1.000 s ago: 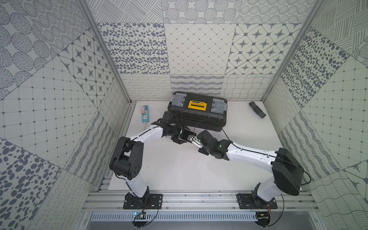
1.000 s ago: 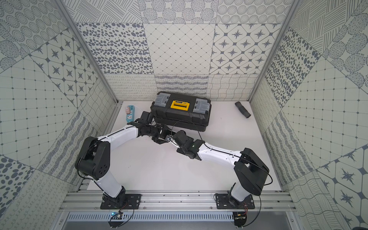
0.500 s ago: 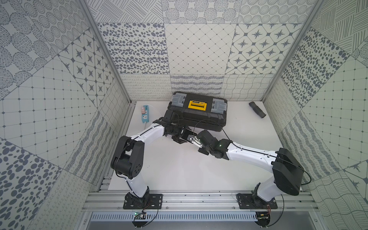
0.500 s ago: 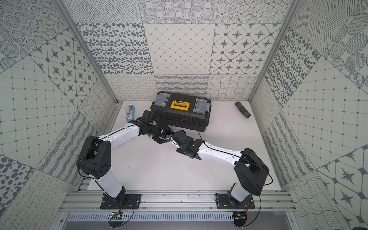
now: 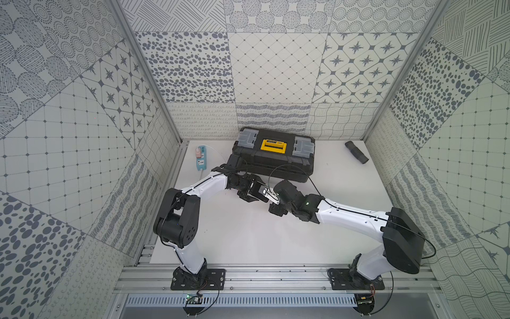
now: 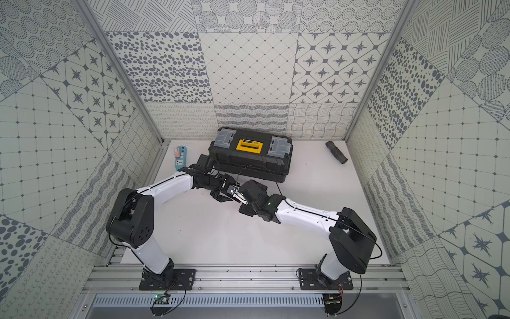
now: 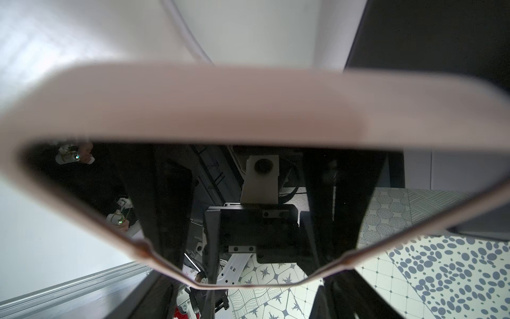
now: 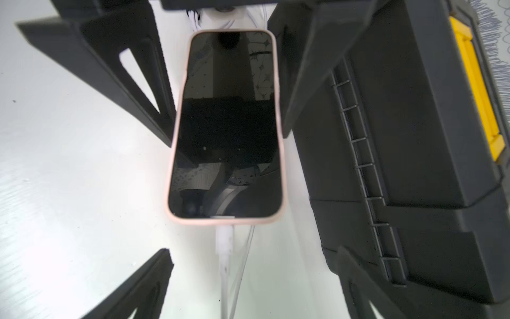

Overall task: Plug the charging cable into the phone
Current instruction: Insert the charging cable into the phone, then place the phone at the center of the board.

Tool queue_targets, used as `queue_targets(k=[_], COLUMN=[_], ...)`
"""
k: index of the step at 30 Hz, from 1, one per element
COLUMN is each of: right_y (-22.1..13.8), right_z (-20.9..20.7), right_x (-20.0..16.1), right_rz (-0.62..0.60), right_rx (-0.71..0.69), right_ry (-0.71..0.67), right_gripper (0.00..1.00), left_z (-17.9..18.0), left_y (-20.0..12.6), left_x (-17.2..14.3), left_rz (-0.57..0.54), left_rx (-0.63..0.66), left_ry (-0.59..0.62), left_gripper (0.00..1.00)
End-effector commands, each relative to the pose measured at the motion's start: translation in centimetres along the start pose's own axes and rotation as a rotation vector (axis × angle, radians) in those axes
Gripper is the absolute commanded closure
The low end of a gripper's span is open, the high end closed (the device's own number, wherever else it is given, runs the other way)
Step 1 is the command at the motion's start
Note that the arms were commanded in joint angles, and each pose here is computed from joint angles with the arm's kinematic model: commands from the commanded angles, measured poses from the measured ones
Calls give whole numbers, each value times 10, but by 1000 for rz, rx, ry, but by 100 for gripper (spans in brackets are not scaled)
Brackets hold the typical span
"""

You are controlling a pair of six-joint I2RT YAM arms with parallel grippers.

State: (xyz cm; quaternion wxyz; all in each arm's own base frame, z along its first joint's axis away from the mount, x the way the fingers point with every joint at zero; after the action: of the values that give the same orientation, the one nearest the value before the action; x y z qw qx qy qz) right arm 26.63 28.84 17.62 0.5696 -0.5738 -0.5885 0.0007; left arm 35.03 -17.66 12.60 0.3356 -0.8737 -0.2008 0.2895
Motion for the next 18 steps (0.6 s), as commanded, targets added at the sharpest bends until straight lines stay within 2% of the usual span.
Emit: queue_targets(k=[1, 9, 18], right_y=[-27, -52, -67], right_z=[-15, -82, -130], right_x=[18, 46, 73], right_rz=[-93, -139, -226], right_rx=[6, -13, 4], right_ry=[95, 355, 593], right_gripper=[3, 3, 3], left_z=[6, 15, 34], left_y=[-8, -15, -14], left_x=[1, 15, 34], left_rz=[17, -49, -104], left_rx=[-1, 62, 121], left_ry=[19, 56, 69], left_gripper=[100, 100, 100])
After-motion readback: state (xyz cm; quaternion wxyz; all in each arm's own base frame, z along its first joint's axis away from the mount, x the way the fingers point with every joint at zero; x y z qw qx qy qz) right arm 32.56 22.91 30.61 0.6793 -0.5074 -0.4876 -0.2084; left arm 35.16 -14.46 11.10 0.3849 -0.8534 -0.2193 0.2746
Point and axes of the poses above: each gripper's point midway between its finger pads, its own y axis out along the fingers, its own z axis along the line the jaws close on, x = y × z, the point moved 4 cm from there along -y, back along the fingers, and after that the axes turned 15 degrees about y, right-handed, at the moved point
